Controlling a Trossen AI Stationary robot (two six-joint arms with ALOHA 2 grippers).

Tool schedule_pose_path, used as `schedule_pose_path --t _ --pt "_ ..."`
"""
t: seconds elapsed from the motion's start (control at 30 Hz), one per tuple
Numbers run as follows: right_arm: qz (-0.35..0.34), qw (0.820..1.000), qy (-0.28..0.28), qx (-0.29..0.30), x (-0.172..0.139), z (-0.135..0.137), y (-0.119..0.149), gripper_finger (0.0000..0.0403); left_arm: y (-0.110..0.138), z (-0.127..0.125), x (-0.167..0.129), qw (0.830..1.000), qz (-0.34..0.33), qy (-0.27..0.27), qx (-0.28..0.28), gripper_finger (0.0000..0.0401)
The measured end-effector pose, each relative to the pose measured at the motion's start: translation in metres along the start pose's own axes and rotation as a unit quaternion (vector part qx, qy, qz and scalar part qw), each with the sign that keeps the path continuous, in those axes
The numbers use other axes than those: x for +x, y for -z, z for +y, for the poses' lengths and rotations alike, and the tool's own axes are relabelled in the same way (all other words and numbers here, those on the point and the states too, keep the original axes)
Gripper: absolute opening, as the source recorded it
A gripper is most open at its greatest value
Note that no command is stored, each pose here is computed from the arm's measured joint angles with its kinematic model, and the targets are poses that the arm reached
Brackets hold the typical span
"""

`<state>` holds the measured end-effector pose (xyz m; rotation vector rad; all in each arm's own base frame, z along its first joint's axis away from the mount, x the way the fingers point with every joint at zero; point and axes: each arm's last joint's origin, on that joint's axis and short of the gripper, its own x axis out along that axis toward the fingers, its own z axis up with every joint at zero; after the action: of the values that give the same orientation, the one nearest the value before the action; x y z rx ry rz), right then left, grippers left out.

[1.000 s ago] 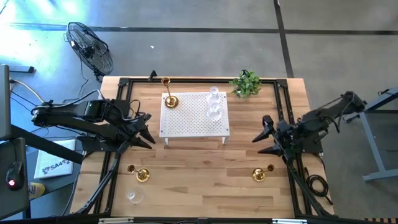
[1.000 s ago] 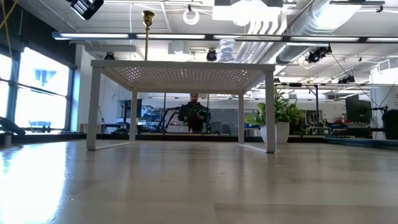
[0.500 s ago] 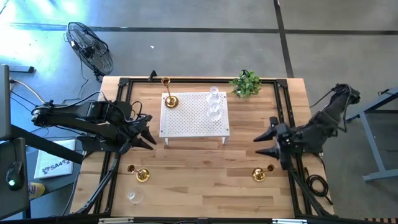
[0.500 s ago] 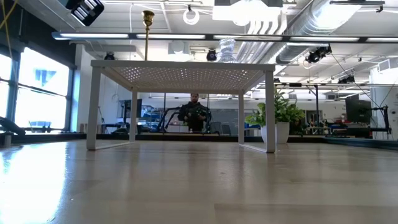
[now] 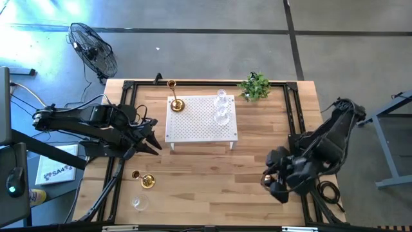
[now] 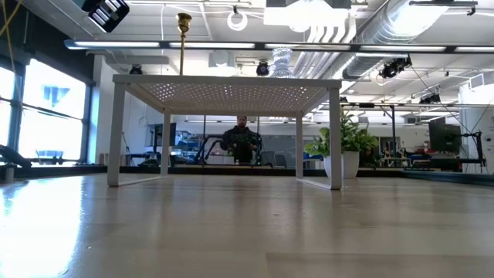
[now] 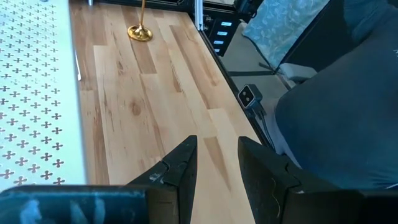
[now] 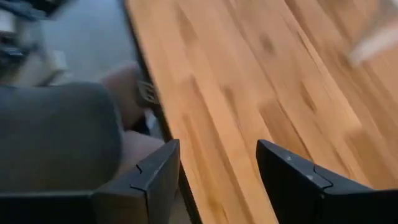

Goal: Pick & Place candle stick holders
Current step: Put the right gold candle holder on the shelf aligned with the other gold candle holder

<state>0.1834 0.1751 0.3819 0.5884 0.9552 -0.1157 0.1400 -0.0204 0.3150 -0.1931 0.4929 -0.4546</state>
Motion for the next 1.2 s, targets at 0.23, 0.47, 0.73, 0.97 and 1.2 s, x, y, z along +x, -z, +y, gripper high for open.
schedule_pose_path --t 0.23,0.47,0.73,0.97,1.2 --pt "0.098 0.979 0.144 0.11 0.015 0.007 -0.001 0.0204 0.0 0.0 0.0 1.0 0.0 0.001 0.017 0.0113" --pt "0.162 0.946 0.208 0.191 0.033 0.005 -0.004 0.0204 0.0 0.0 0.0 0.999 0.002 0.003 0.044 0.0113" --pt "0.171 0.94 0.221 0.198 0.042 0.006 -0.005 0.0204 0.001 0.0 0.0 0.998 0.004 0.003 0.056 0.0113" --pt "0.173 0.939 0.221 0.197 0.043 0.006 -0.005 0.0204 0.001 0.0 0.0 0.998 0.004 0.003 0.055 0.0113" --pt "0.178 0.938 0.221 0.199 0.042 0.008 -0.002 0.0204 0.001 0.0 0.0 0.999 0.006 0.003 0.05 0.0113"
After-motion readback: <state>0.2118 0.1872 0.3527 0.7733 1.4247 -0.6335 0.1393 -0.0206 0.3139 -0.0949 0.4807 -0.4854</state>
